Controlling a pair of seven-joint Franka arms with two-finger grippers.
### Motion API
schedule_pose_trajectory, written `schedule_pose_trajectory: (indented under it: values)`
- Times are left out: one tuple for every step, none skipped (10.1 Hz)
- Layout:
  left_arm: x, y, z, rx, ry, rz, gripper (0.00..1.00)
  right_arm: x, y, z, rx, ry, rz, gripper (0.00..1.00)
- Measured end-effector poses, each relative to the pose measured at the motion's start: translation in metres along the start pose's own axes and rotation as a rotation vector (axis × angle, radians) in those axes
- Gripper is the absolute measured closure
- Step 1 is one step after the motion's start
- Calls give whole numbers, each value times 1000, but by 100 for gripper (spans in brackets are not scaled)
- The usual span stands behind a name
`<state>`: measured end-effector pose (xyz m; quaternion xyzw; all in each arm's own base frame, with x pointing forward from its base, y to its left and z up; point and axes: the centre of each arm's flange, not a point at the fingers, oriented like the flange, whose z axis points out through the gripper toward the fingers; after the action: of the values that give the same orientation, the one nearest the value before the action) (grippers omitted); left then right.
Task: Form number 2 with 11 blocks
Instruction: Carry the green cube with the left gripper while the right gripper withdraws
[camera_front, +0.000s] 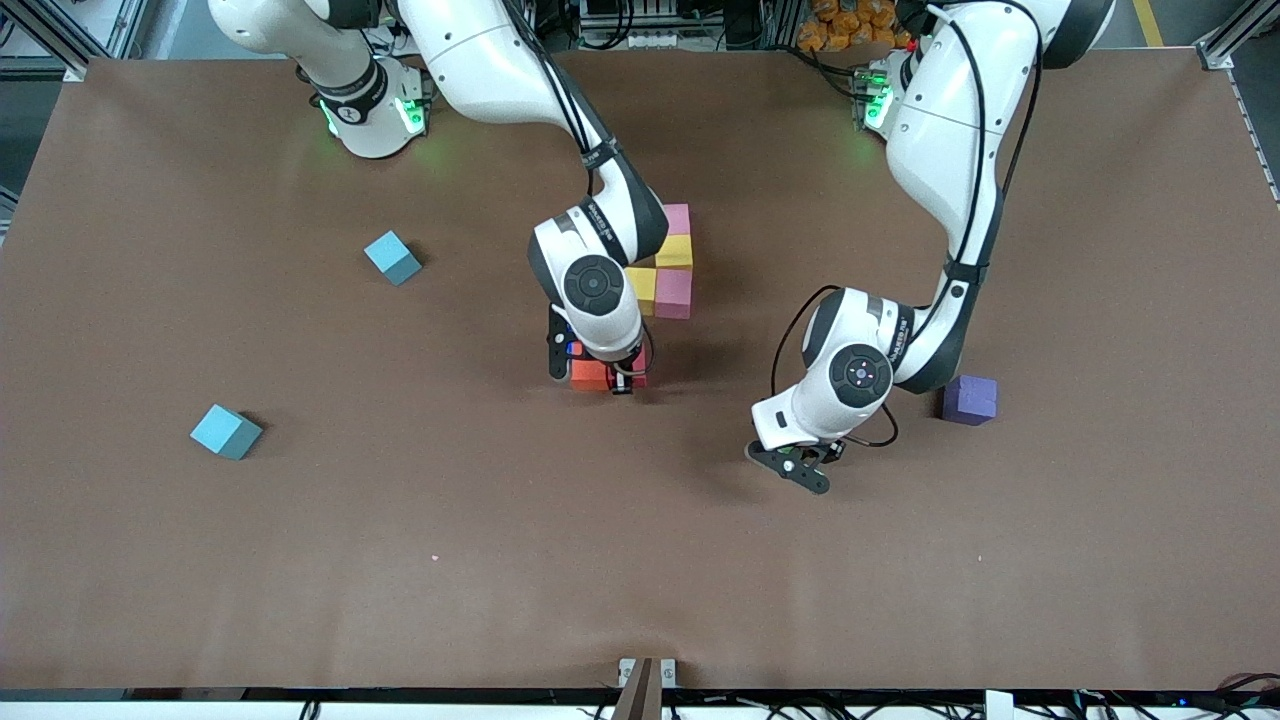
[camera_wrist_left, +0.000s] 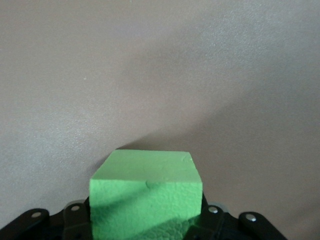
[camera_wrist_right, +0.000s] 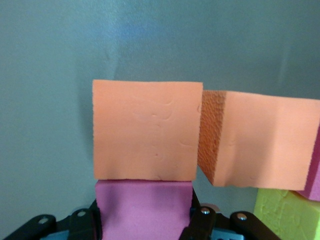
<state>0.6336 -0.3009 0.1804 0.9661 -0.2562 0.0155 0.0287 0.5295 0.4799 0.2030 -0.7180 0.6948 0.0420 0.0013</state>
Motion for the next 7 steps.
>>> schedule_pose_trajectory:
  values:
    - [1,0,-1,1,4,2,39,2,-1,0,0,0,3,39]
    - [2,1,-2,2,9,5,39,2,-2,0,0,1,3,39]
    - [3,1,-4,2,14,10,40,2,-2,0,0,1,3,38]
    - [5,1,-6,3,22,25,40,2,-1,0,-2,3,2,28]
    - [7,2,-10,4,32,55,40,1,0,1,-4,5,-1,13]
    - [9,5,-16,2,41,89,40,1,1,1,-9,9,-4,1]
    - [11,10,-22,-3,51,121,40,-1,2,-2,-21,14,-7,0]
